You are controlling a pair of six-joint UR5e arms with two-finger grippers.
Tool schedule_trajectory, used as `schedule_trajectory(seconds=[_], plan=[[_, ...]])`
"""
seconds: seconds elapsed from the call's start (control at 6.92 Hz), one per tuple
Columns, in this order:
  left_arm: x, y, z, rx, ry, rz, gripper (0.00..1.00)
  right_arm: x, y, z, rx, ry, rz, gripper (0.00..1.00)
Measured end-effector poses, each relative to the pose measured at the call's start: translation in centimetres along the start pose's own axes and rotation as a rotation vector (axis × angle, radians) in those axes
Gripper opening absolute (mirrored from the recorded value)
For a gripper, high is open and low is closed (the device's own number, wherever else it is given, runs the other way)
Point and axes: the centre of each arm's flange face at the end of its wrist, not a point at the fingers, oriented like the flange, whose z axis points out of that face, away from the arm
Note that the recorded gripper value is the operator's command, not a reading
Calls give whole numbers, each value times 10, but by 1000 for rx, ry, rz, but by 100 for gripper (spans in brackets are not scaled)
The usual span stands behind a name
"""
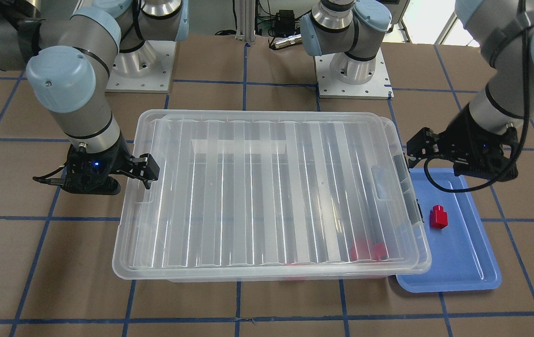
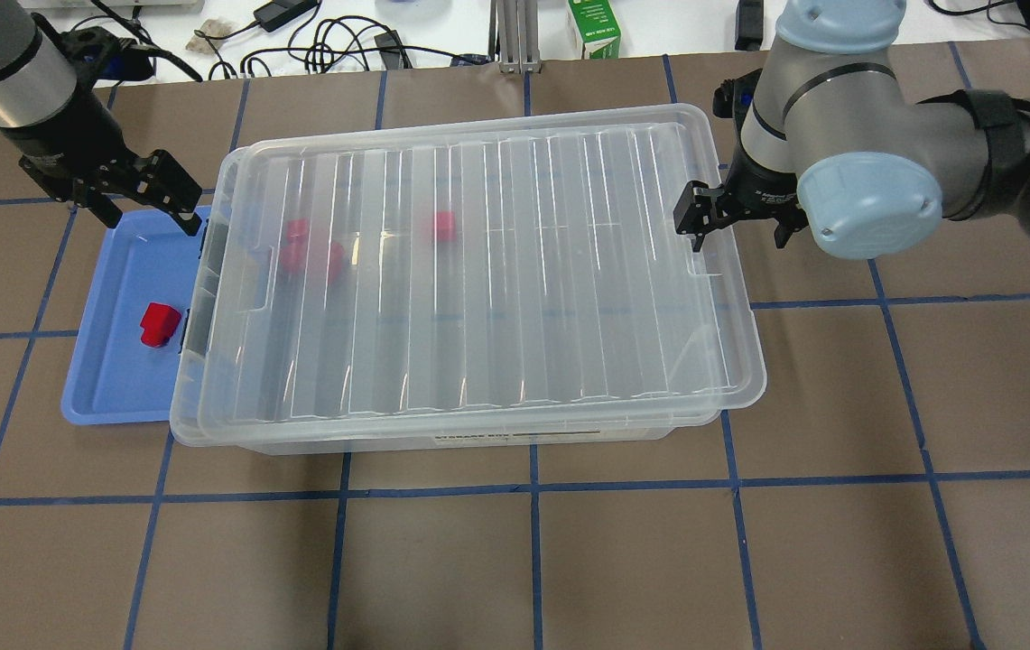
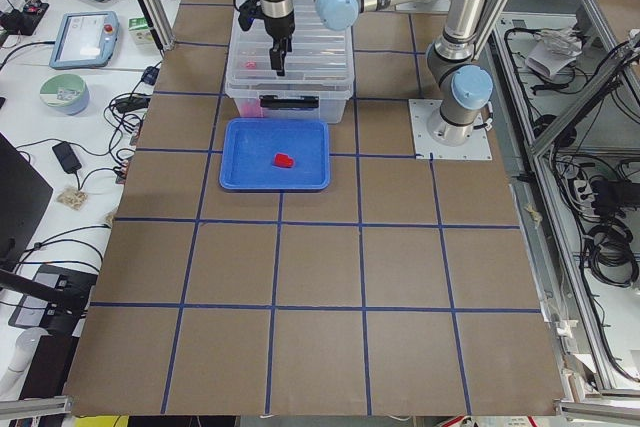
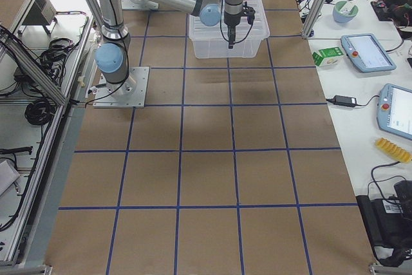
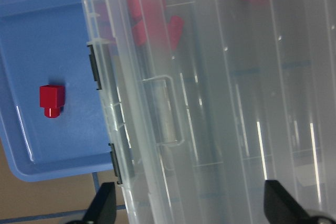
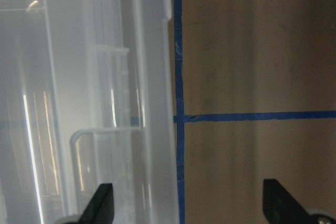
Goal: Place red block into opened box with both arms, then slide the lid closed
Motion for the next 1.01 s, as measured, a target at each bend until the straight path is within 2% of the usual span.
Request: schedule_trajectory(seconds=[0.43, 0.72, 1.01], plan=[[-75, -14, 90, 8, 25, 62, 100, 66, -10, 2, -10, 2, 28, 100], [-93, -17, 125, -13, 42, 94, 100, 113, -14, 4, -16, 1, 46, 100], [-108, -5, 162, -32, 57, 101, 100, 141, -15, 2, -14, 3, 57, 100]])
